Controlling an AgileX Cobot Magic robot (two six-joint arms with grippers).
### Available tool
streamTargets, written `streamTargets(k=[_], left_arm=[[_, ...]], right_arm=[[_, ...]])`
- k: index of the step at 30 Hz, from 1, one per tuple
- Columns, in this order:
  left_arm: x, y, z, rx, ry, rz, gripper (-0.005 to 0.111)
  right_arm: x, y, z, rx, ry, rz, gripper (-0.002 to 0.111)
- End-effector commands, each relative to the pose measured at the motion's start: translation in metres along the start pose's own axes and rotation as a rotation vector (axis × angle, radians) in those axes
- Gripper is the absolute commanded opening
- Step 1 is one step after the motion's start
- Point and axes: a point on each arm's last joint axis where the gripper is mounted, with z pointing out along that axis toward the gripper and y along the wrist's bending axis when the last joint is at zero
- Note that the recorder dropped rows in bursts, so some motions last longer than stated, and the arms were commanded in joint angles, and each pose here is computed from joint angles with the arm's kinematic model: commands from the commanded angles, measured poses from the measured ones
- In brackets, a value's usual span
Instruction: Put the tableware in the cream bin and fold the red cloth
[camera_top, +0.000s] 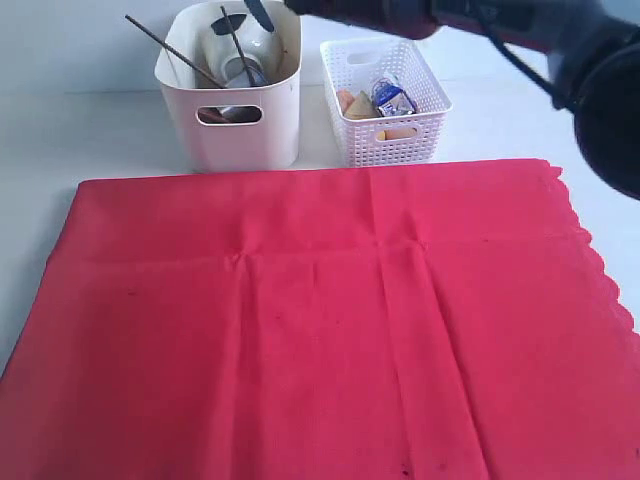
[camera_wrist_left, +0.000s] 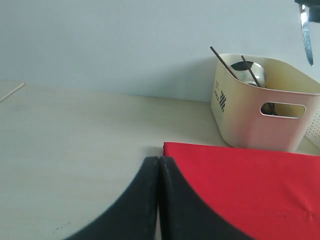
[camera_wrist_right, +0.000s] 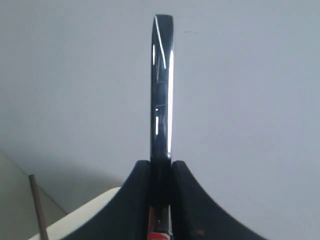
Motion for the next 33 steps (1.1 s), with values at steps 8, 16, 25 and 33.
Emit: streamTargets(k=[8, 16, 25, 33], left_arm=[[-0.001, 0.0, -0.001, 0.001, -0.01, -0.005, 0.003], [-0.001, 0.0, -0.001, 0.001, -0.01, -0.005, 0.003], [-0.001, 0.0, -0.001, 0.001, -0.01, -0.005, 0.003], [-0.001, 0.0, -0.001, 0.001, -0.01, -0.005, 0.003]], right_arm=[[0.057, 0.013, 0.025, 0.083, -0.004, 0.061, 0.007], [0.021, 0.01, 0.01, -0.095, 0.129, 0.232, 0.049], [-0.074, -0.051, -0.09, -0.239, 0.6, -0.02, 0.015], [-0.098, -0.069, -0.172, -0.257, 0.904, -0.037, 0.0]])
